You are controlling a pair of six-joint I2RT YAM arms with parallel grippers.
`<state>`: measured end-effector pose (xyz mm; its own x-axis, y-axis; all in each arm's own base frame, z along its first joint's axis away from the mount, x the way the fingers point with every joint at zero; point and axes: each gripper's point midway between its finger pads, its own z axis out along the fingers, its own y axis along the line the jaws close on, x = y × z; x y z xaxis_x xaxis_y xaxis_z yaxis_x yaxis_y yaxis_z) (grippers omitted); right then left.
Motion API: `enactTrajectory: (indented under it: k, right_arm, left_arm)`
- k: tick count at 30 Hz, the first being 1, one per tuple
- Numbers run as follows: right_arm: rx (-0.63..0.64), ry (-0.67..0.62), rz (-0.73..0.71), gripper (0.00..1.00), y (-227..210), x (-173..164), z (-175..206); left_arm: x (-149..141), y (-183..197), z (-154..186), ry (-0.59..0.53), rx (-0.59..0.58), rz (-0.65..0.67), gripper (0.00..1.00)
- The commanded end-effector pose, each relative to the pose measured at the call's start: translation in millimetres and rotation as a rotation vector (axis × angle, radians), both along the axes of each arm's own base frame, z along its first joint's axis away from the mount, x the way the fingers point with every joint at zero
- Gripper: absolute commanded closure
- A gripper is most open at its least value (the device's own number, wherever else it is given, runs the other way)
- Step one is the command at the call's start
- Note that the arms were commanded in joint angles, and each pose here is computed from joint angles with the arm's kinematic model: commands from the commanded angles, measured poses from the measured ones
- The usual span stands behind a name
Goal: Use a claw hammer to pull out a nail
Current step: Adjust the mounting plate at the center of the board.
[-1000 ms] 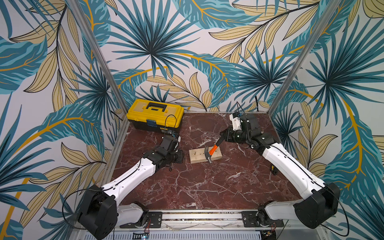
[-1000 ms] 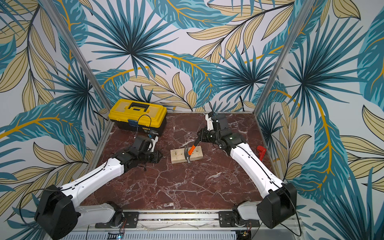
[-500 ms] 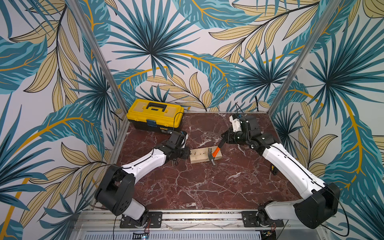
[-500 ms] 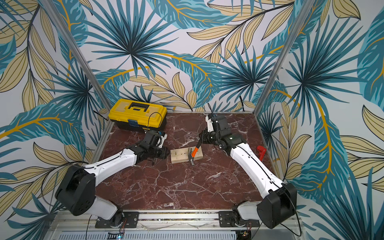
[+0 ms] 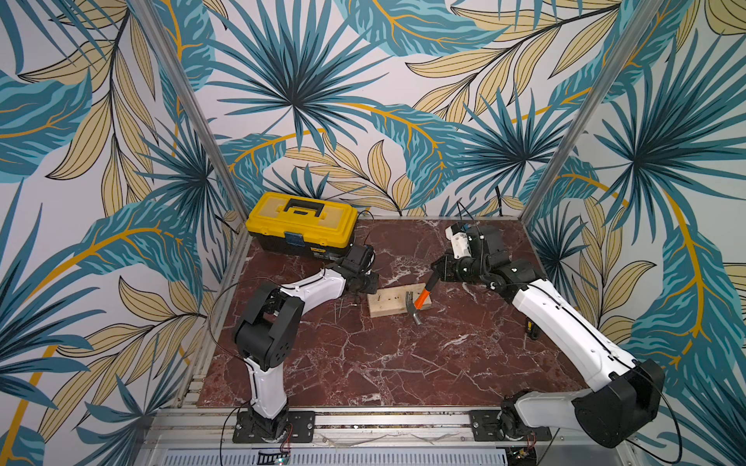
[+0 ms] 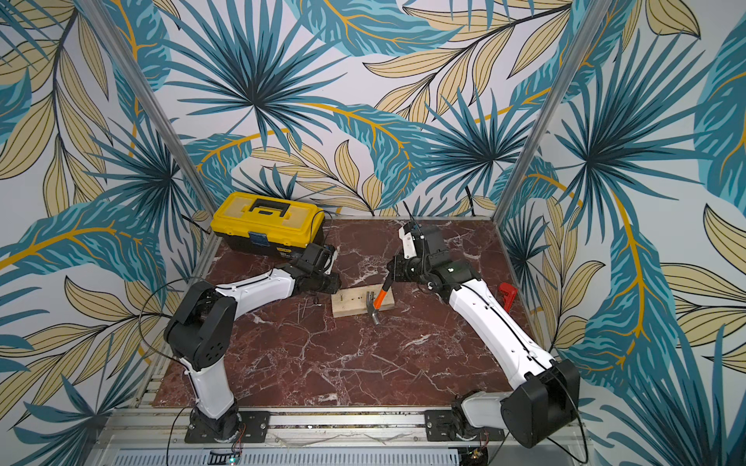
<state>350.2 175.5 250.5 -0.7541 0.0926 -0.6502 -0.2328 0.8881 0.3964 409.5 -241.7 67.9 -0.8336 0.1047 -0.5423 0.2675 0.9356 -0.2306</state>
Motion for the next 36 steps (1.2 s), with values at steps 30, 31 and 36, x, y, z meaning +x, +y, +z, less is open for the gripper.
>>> enactTrajectory:
  k: [30, 31, 36]
  right_arm:
    - [-0.091, -0.021, 0.126, 1.00, 14, -24, 23]
    - [-0.103, -0.023, 0.138, 1.00, 16, -27, 24]
    - [-0.127, -0.032, 0.160, 1.00, 18, -37, 28]
  left_arm:
    - [-70, -3, 39, -0.001, -0.091, -0.095, 0.65]
    - [-72, -3, 44, -0.009, -0.100, -0.106, 0.64]
    - [-86, -6, 49, -0.005, -0.130, -0.157, 0.64]
